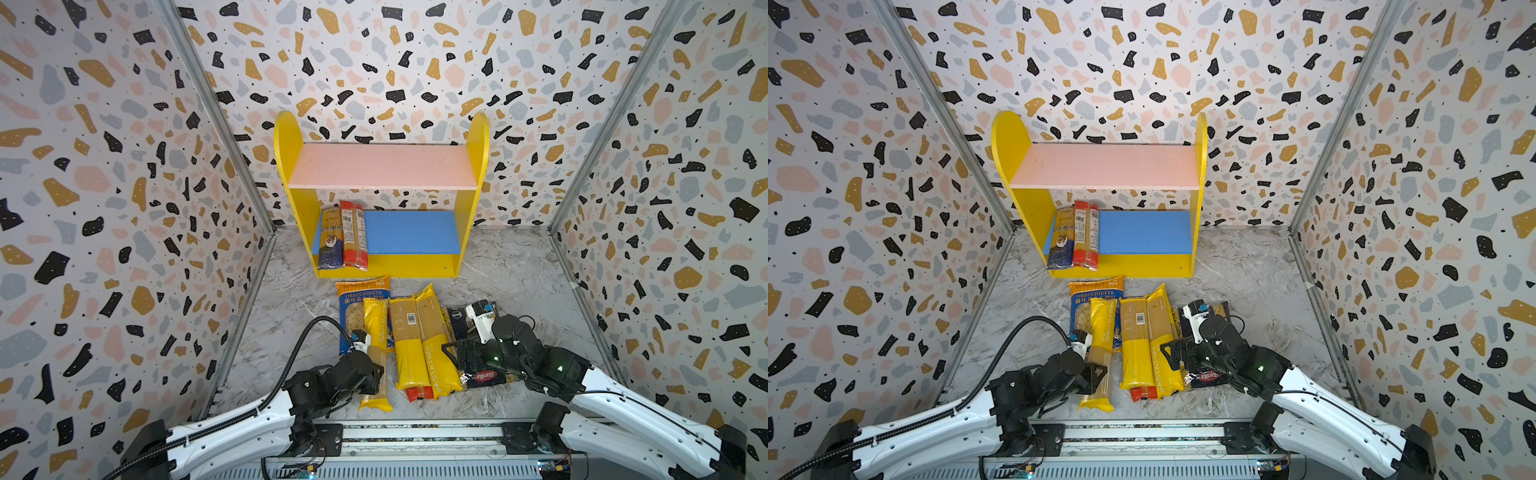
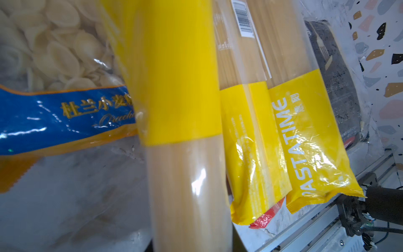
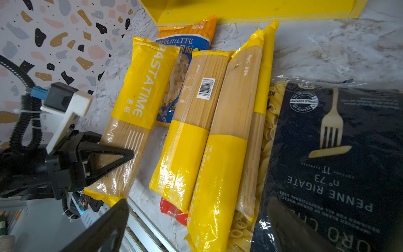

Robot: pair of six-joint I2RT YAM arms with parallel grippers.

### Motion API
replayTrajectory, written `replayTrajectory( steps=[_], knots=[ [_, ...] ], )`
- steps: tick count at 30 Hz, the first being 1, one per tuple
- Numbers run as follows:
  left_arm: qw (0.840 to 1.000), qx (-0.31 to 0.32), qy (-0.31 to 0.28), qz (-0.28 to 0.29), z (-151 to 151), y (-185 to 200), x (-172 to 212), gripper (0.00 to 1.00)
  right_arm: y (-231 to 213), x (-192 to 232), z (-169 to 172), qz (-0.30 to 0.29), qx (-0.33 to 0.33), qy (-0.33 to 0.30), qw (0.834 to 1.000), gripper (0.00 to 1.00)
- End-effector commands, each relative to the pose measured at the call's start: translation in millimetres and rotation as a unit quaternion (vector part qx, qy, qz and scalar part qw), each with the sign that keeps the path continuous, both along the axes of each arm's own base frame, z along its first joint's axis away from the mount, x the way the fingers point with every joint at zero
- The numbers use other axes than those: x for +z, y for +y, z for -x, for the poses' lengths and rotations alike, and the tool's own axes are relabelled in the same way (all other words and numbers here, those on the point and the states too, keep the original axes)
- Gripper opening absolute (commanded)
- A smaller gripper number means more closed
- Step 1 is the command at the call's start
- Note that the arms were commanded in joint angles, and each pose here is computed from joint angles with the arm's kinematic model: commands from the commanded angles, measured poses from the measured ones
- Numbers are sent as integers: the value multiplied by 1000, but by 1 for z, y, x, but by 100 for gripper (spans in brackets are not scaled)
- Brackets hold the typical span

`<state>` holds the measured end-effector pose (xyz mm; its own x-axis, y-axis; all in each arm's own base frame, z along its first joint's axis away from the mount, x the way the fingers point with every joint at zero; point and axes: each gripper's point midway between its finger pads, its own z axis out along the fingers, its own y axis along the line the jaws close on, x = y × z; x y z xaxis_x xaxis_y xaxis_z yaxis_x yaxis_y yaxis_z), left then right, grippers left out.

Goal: Place and organize the pasta boxes and bags onto the shelf
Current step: 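Lift the yellow Pastatime pack upward with the left gripper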

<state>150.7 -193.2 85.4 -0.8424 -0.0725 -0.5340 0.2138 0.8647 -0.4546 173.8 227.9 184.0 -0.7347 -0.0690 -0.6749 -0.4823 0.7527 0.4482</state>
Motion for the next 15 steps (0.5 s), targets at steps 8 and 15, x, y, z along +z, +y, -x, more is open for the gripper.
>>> replayTrajectory(
  steps=[8,15],
  knots=[
    [994,6,-107,29,-35,-23,97,0,9,40,-4,-31,18,-41,999,99],
    [988,19,-155,-13,-65,-38,137,0,13,53,-17,-34,17,-57,998,99]
  ],
)
